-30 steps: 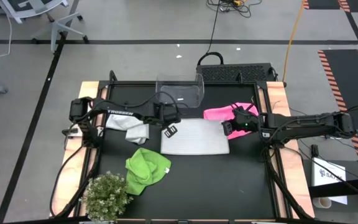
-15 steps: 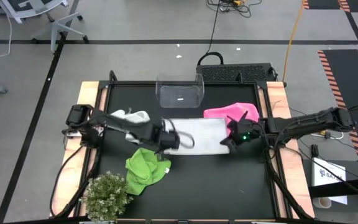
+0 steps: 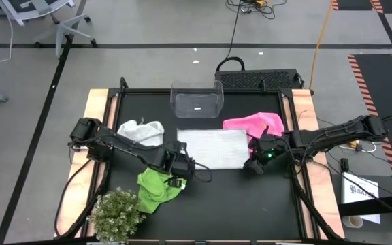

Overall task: Fold microfiber towels
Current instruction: Fold the right gray microfiber cloth

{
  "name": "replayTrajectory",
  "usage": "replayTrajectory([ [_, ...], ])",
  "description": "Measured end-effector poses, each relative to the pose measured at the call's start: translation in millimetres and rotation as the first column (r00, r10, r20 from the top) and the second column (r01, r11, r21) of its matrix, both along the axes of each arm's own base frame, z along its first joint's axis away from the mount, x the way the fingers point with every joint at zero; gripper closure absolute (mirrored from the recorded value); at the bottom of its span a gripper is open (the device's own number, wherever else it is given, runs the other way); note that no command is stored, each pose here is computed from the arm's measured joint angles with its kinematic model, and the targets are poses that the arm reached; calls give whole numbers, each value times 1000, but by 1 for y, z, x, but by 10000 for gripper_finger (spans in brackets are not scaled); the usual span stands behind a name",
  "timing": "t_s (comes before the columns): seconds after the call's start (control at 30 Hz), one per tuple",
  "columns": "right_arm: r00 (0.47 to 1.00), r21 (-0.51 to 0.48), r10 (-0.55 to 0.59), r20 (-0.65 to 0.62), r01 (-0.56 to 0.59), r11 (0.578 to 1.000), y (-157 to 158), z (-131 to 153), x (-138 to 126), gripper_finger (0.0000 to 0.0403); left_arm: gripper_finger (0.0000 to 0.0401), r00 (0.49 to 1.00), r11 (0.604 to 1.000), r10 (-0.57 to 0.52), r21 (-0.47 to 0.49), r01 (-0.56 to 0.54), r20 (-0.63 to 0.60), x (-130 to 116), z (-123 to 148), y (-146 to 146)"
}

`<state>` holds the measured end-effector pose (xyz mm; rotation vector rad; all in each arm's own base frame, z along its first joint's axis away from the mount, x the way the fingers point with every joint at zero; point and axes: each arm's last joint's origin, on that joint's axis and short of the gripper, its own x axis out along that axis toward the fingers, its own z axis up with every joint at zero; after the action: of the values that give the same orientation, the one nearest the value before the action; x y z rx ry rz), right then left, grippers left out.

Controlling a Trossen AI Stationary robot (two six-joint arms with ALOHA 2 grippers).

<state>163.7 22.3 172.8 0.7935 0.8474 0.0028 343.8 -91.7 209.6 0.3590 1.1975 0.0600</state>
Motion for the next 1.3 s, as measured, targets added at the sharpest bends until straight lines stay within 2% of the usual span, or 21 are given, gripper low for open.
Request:
replayTrajectory([
  [0.2,997,-34,73,-41,-74,997,1,-9,4,267,313,996,999,-38,-25,36,-80,1,-23,-16],
  [0.3,993,-66,107,-60,-110,992,1,-14,5,258,313,994,999,-37,21,39,-107,2,-34,-20],
  [0.43,986,-101,148,-81,-155,983,1,-19,7,254,313,992,997,19,80,-9,-125,3,-44,-18],
  [0.63,971,-147,201,-126,-219,965,1,-27,8,254,313,989,996,76,66,-68,-127,5,-50,-14],
  [0.93,938,-202,288,-195,-326,924,2,-39,8,254,313,986,994,102,48,-97,-131,5,-53,-14],
  [1.07,936,-189,306,-177,-337,922,3,-34,11,254,313,986,994,107,51,-101,-129,6,-53,-13],
  [1.17,933,-205,336,-127,-356,912,7,-18,20,254,313,986,994,103,52,-97,-130,6,-53,-12],
  [1.3,905,-302,402,-137,-424,854,11,5,29,254,313,986,993,111,51,-105,-127,7,-53,-10],
])
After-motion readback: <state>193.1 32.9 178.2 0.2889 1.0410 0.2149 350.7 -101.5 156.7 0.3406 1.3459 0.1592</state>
